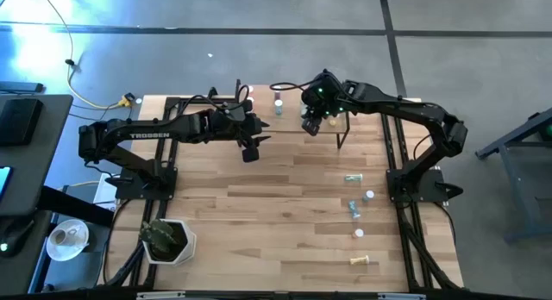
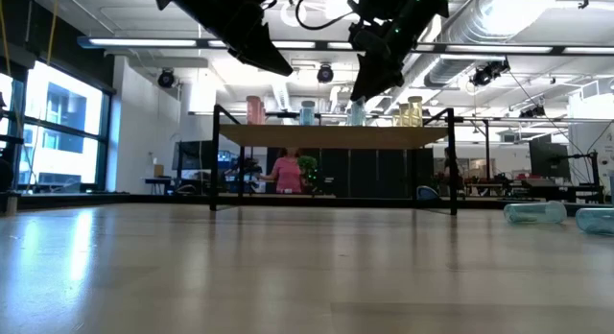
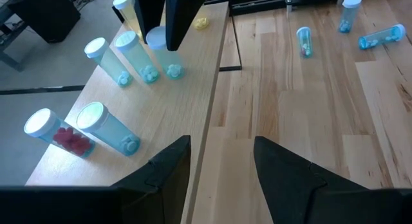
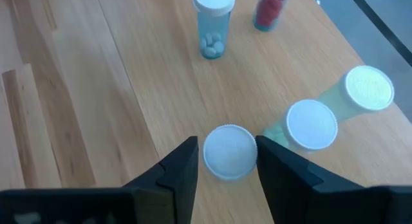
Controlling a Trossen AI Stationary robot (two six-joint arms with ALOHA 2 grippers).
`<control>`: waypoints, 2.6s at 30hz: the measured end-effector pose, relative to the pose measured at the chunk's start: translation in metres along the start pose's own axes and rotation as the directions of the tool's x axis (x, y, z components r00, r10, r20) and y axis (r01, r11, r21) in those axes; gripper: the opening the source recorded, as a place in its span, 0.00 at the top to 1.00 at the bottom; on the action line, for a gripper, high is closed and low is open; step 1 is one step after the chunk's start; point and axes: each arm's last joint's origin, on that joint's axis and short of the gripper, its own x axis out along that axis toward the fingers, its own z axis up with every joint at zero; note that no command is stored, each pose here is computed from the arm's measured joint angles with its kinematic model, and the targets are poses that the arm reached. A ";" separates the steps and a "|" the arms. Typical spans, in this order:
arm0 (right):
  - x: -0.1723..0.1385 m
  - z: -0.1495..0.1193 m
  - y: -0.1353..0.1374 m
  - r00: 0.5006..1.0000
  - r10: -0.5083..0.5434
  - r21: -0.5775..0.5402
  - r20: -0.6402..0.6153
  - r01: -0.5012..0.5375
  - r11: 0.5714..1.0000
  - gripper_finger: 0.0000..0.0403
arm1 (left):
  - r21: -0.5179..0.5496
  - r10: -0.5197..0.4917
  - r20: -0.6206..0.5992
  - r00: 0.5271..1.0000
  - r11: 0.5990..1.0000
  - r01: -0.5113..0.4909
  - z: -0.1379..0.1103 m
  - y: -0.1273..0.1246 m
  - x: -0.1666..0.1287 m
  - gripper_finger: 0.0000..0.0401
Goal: Pick and place medicine bottles onto shelf by color
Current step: Put the green pill bottle on the shelf aligned with the other green pill bottles, then put the blue pill bottle on the shelf aligned with the other blue pill bottles
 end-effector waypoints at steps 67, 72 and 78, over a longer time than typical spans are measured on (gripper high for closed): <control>-0.075 -0.017 0.032 0.997 0.062 -0.055 0.043 -0.059 0.997 0.64 | -0.012 0.000 0.012 1.000 1.000 0.000 0.001 0.000 0.000 0.60; -0.078 -0.042 0.054 0.993 0.111 -0.031 0.040 -0.109 0.994 0.64 | -0.068 0.000 0.011 1.000 0.998 0.000 0.001 0.000 0.000 0.60; -0.088 -0.080 0.079 0.983 0.154 0.025 0.097 -0.157 0.987 0.64 | -0.114 -0.001 0.004 1.000 0.994 0.002 0.000 0.000 0.000 0.59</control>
